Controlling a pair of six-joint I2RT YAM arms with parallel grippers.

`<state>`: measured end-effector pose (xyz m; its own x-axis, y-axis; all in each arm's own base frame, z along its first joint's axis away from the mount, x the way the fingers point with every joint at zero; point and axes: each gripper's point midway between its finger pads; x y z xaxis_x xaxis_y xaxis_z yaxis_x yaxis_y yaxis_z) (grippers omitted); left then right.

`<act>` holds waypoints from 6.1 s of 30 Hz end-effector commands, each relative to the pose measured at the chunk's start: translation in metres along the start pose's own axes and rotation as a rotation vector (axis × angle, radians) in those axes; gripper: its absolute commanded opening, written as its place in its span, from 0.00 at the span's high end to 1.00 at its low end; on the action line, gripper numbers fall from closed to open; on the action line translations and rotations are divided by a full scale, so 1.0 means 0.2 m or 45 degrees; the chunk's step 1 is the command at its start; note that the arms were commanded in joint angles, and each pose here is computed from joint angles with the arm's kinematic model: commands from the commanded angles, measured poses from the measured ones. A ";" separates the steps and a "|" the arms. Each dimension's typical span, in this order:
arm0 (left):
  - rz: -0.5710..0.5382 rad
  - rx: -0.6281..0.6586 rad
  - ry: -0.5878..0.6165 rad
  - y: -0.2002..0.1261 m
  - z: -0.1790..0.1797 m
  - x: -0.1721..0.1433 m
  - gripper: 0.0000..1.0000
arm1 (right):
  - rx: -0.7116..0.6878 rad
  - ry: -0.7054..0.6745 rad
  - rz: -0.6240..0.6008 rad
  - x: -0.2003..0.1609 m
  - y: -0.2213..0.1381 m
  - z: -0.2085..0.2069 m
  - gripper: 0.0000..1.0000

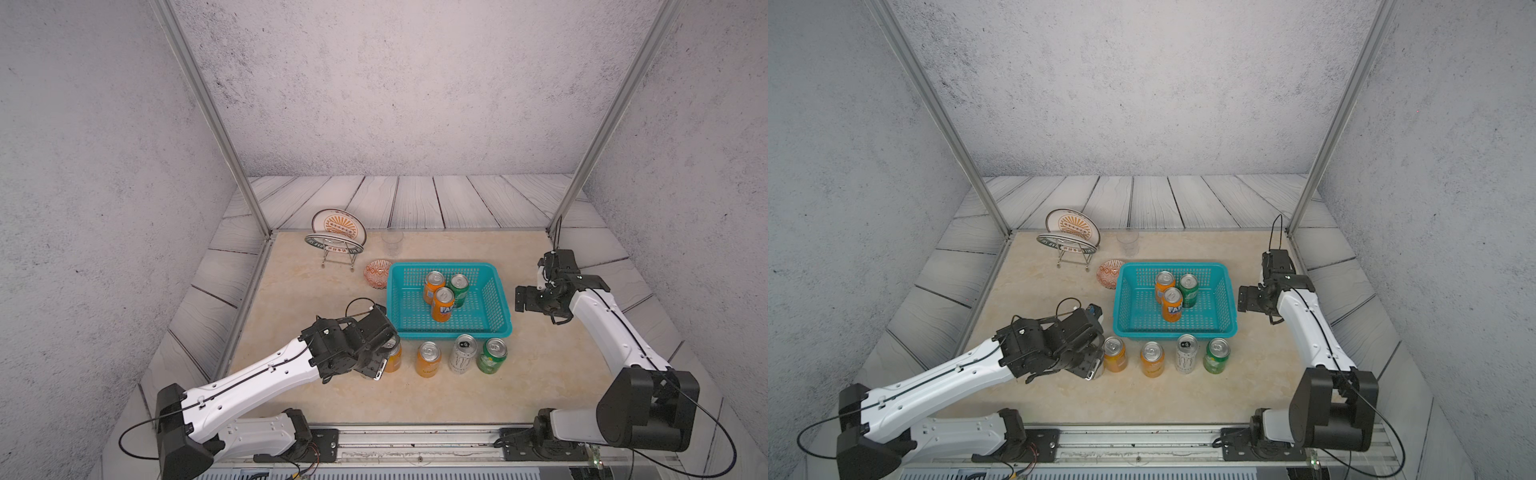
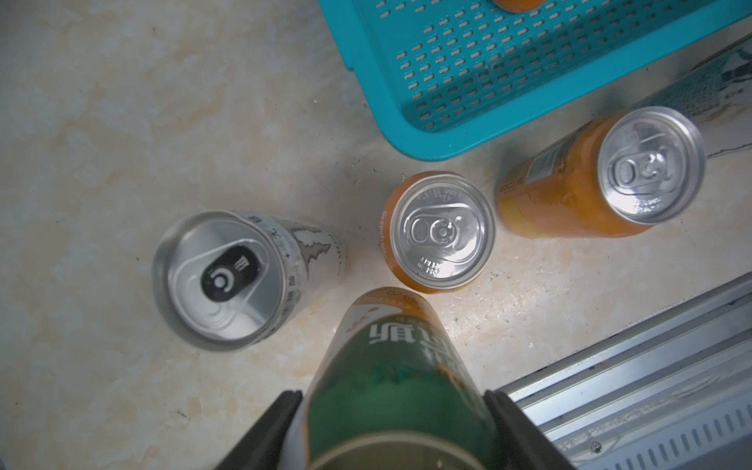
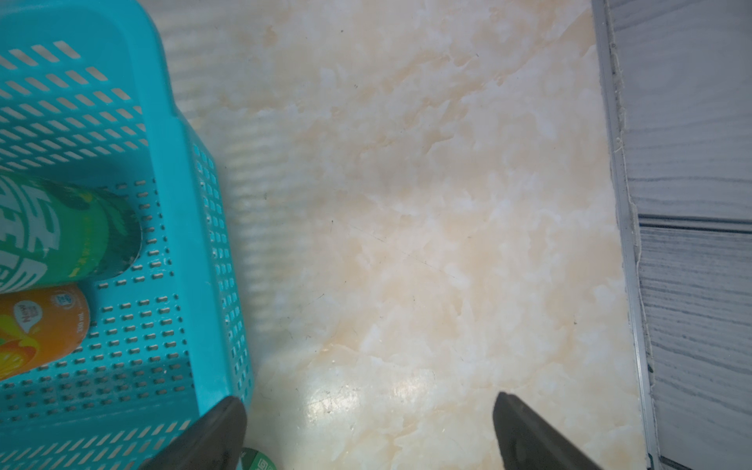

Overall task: Take out the drinks from the basket
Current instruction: Place the drink at the center of the board, then pick up the drink from the basket.

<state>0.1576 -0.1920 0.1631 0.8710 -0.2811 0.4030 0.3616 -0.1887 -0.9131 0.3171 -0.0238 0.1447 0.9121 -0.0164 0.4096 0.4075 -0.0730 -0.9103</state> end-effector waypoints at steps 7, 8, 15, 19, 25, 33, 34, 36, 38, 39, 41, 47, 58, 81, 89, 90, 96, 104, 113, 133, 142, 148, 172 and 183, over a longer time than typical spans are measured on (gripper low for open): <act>0.030 0.012 -0.058 0.12 -0.02 -0.02 0.38 | -0.003 0.002 0.025 -0.01 0.02 -0.01 0.01; 0.033 0.007 -0.069 0.14 -0.02 -0.03 0.38 | -0.004 0.004 0.027 -0.01 0.02 -0.01 0.01; 0.044 -0.017 -0.115 0.21 -0.02 -0.10 0.38 | -0.004 0.005 0.029 -0.01 0.02 -0.01 0.01; 0.066 -0.020 -0.119 0.25 -0.02 -0.12 0.38 | -0.002 0.006 0.031 -0.01 0.02 -0.01 0.01; 0.074 -0.007 -0.120 0.28 -0.01 -0.14 0.35 | -0.002 0.004 0.030 -0.01 0.02 -0.01 0.01; 0.076 0.008 -0.107 0.29 0.00 -0.15 0.25 | 0.001 0.004 0.033 -0.01 0.02 -0.01 0.01; 0.075 0.009 -0.106 0.29 0.00 -0.15 0.25 | 0.006 0.002 0.031 -0.01 0.02 0.00 0.01; 0.075 0.009 -0.103 0.28 0.00 -0.15 0.24 | 0.011 0.002 0.027 -0.01 0.02 0.00 0.01; 0.076 0.009 -0.100 0.28 0.00 -0.15 0.23 | 0.015 0.002 0.023 -0.01 0.02 0.00 0.01; 0.076 0.010 -0.099 0.28 0.01 -0.15 0.22 | 0.014 0.001 0.023 -0.01 0.02 0.00 0.01; 0.077 0.009 -0.095 0.27 0.00 -0.15 0.20 | 0.016 0.001 0.022 -0.01 0.02 0.00 0.01; 0.053 0.002 -0.084 0.21 0.01 -0.11 0.18 | 0.015 0.003 0.023 -0.01 0.02 0.00 0.01; -0.115 -0.085 -0.040 -0.05 -0.03 0.07 0.10 | 0.019 0.001 0.021 -0.01 0.01 0.00 0.01; -0.250 -0.203 0.175 -0.08 -0.33 0.67 0.01 | 0.025 0.000 0.017 -0.01 0.01 0.01 0.01; -0.174 -0.207 0.197 0.13 -0.47 0.83 0.01 | 0.024 0.003 0.008 0.00 0.00 0.01 0.01; -0.168 -0.209 0.198 0.15 -0.48 0.85 0.01 | 0.026 0.003 0.006 0.00 0.00 0.01 0.01; -0.123 -0.197 0.166 0.30 -0.56 0.94 0.01 | 0.030 0.003 0.005 0.00 0.00 0.01 0.01; -0.057 -0.186 0.142 0.48 -0.64 1.00 0.01 | 0.033 0.003 0.001 0.00 0.00 0.01 0.01; -0.034 -0.131 0.102 0.65 -0.66 1.04 0.01 | 0.030 0.005 -0.008 0.00 -0.01 0.01 0.01; 0.056 -0.049 0.086 0.92 -0.66 1.01 0.16 | 0.033 0.005 -0.012 0.01 -0.01 0.01 0.01; 0.054 -0.062 0.091 0.91 -0.67 1.03 0.28 | 0.034 0.008 -0.013 0.01 -0.01 0.00 0.00; 0.047 -0.096 0.113 0.81 -0.68 1.04 0.35 | 0.034 0.007 -0.011 0.00 -0.01 0.00 0.01; -0.112 -0.194 0.121 0.23 -0.62 1.05 0.40 | 0.035 0.008 -0.010 0.00 -0.01 0.00 0.01; -0.183 -0.249 0.117 -0.05 -0.54 0.97 0.40 | 0.033 0.007 -0.009 0.00 -0.01 0.00 0.01</act>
<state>0.2942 -0.3518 0.2292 0.8098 -0.3322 0.4836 0.3630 -0.3639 -0.8578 0.3172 -0.0227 0.1444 0.9118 -0.0227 0.4101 0.4086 -0.0509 -0.9113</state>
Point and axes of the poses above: each gripper's point midway between its finger pads, its own y axis out along the fingers, its own z axis along the line the jaws close on, x = y × z, and after that the axes turned 7 degrees about -y, right-handed
